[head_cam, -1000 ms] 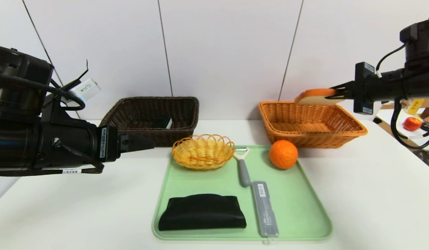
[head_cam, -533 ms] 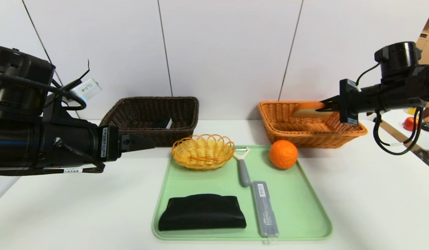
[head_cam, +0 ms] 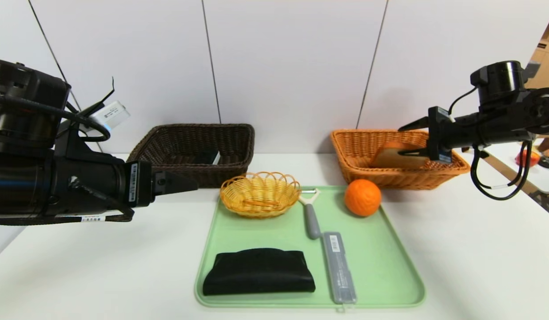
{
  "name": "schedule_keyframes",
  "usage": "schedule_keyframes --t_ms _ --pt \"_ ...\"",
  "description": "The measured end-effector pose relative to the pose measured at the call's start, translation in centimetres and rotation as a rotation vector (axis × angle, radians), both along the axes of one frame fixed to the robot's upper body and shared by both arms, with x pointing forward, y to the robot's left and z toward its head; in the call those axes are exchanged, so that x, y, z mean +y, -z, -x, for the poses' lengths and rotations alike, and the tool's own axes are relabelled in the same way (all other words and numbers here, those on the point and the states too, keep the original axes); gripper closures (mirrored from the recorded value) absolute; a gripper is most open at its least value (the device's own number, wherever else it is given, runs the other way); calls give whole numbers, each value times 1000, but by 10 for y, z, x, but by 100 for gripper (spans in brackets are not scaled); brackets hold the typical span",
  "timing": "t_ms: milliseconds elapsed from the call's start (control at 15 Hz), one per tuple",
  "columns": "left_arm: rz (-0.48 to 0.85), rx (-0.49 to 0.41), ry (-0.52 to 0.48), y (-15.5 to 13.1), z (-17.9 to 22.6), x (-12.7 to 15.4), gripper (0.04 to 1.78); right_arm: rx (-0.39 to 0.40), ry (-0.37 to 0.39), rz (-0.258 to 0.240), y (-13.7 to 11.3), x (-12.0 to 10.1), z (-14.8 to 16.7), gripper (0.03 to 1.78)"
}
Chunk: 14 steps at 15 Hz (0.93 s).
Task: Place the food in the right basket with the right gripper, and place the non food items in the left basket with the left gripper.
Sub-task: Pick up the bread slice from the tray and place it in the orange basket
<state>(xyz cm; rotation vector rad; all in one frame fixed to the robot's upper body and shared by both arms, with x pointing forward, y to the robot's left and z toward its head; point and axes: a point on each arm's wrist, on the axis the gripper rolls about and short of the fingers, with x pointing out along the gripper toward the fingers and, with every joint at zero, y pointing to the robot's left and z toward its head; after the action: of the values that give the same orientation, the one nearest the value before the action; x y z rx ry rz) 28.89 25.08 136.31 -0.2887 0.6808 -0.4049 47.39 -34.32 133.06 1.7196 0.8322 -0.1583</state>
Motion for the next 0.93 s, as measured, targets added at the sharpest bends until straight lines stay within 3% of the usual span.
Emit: schedule_keyframes --t_ms 200,400,533,600,733,933 --pt "0 0 0 0 0 0 13 -4 -3 -3 -7 1 6 64" --pt "0 2 0 0 0 0 13 -59 -71 -19 -48 17 37 46" --pt "0 0 0 0 0 0 13 -100 -170 6 -86 41 72 39" --pt "0 -1 0 0 1 0 13 -121 -245 56 -101 54 93 35" --pt "1 -3 0 0 1 0 13 -144 -407 245 -113 77 128 30" --pt "2 -5 1 -1 2 1 13 -76 -624 675 -98 104 163 23"
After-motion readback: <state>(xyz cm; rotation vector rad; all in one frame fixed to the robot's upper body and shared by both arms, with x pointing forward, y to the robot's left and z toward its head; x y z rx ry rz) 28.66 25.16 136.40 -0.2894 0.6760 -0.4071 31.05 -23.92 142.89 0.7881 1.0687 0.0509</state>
